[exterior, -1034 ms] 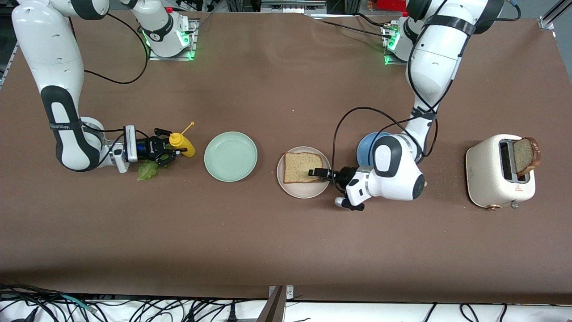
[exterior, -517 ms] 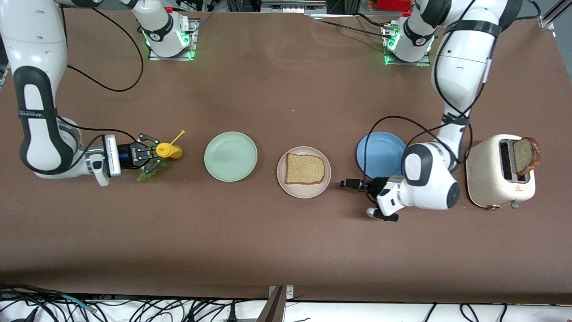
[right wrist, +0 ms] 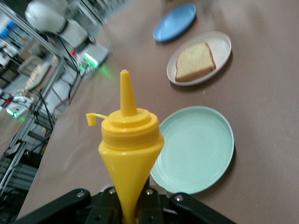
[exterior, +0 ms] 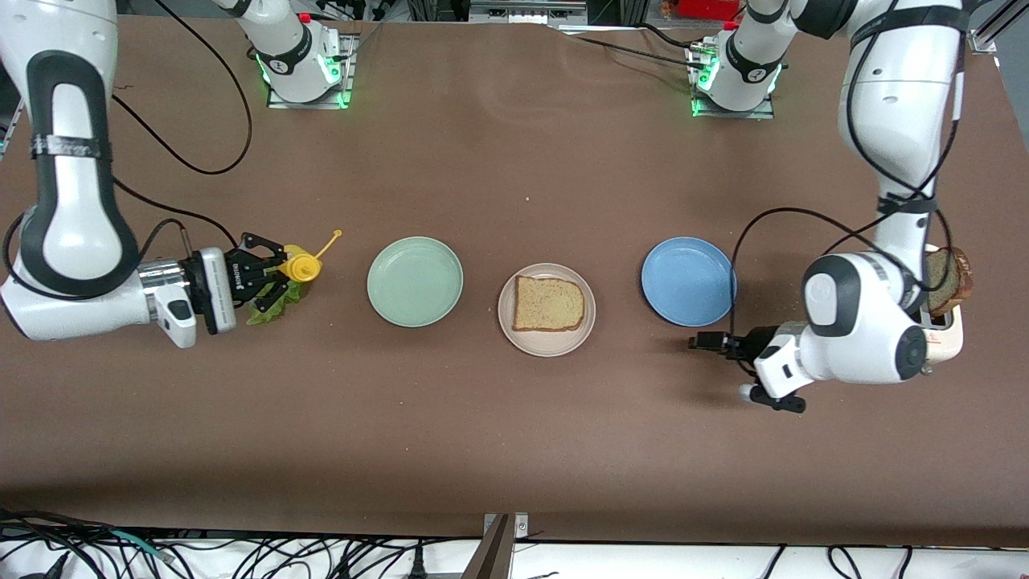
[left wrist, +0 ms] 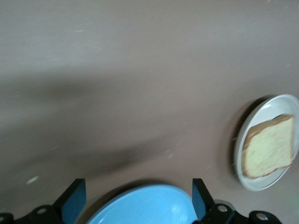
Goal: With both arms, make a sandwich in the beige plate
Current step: 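Lift the mustard over the toast while the left gripper returns to the toaster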
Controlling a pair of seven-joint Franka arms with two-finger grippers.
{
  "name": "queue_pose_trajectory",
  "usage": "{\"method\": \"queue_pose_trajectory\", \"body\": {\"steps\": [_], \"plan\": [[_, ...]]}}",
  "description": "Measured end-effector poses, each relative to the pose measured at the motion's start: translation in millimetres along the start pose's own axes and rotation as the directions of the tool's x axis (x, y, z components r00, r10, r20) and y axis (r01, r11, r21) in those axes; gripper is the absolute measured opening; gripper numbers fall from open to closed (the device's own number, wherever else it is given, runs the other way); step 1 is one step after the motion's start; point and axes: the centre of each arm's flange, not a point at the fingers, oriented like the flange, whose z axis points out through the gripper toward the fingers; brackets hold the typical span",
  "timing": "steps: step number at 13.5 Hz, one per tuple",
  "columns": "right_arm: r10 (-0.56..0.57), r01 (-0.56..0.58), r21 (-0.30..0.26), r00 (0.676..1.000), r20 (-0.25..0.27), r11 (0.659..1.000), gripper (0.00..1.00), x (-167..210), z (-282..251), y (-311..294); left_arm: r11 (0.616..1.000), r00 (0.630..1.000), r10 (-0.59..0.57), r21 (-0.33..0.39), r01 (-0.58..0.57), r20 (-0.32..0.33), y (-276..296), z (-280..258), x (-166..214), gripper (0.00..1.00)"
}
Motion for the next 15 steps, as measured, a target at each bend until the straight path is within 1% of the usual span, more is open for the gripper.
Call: {"method": "queue_pose_trajectory", "body": {"steps": [1, 3, 5, 7, 9, 11, 12, 14, 15], "plan": [[0.038, -0.037, -0.011, 0.998, 0.047, 0.999, 0.08, 16, 8, -1, 0.999, 1.000, 0.005, 0.038, -0.006, 0.018, -9, -12, -5, 1.00], [0.098, -0.094, -0.046, 0.989, 0.109, 0.995, 0.08, 42, 29, -2, 0.995, 0.998, 0.005, 0.104, -0.011, 0.056, -28, -39, -18, 1.00], [0.141, -0.126, -0.100, 0.977, 0.163, 0.987, 0.08, 69, 55, -3, 0.990, 0.997, -0.002, 0.140, -0.009, 0.080, -38, -68, -32, 1.00], [0.186, -0.148, -0.171, 0.955, 0.232, 0.974, 0.08, 98, 85, -7, 0.986, 0.996, -0.006, 0.164, -0.009, 0.090, -41, -92, -42, 1.00], [0.226, -0.144, -0.259, 0.920, 0.322, 0.955, 0.08, 143, 115, -23, 0.982, 0.996, -0.008, 0.190, -0.010, 0.094, -42, -110, -50, 1.00], [0.282, -0.133, -0.361, 0.871, 0.401, 0.923, 0.08, 192, 145, -49, 0.976, 0.995, -0.018, 0.218, -0.004, 0.096, -45, -129, -59, 1.00], [0.306, -0.120, -0.404, 0.847, 0.435, 0.907, 0.08, 209, 162, -62, 0.972, 0.995, -0.022, 0.235, -0.001, 0.095, -46, -141, -65, 1.00], [0.338, -0.074, -0.478, 0.799, 0.497, 0.875, 0.08, 228, 195, -78, 0.964, 0.996, -0.028, 0.265, 0.003, 0.089, -44, -165, -76, 1.00], [0.355, -0.051, -0.511, 0.778, 0.518, 0.858, 0.08, 234, 208, -84, 0.961, 0.996, -0.033, 0.278, 0.009, 0.084, -41, -177, -81, 1.00]]}}
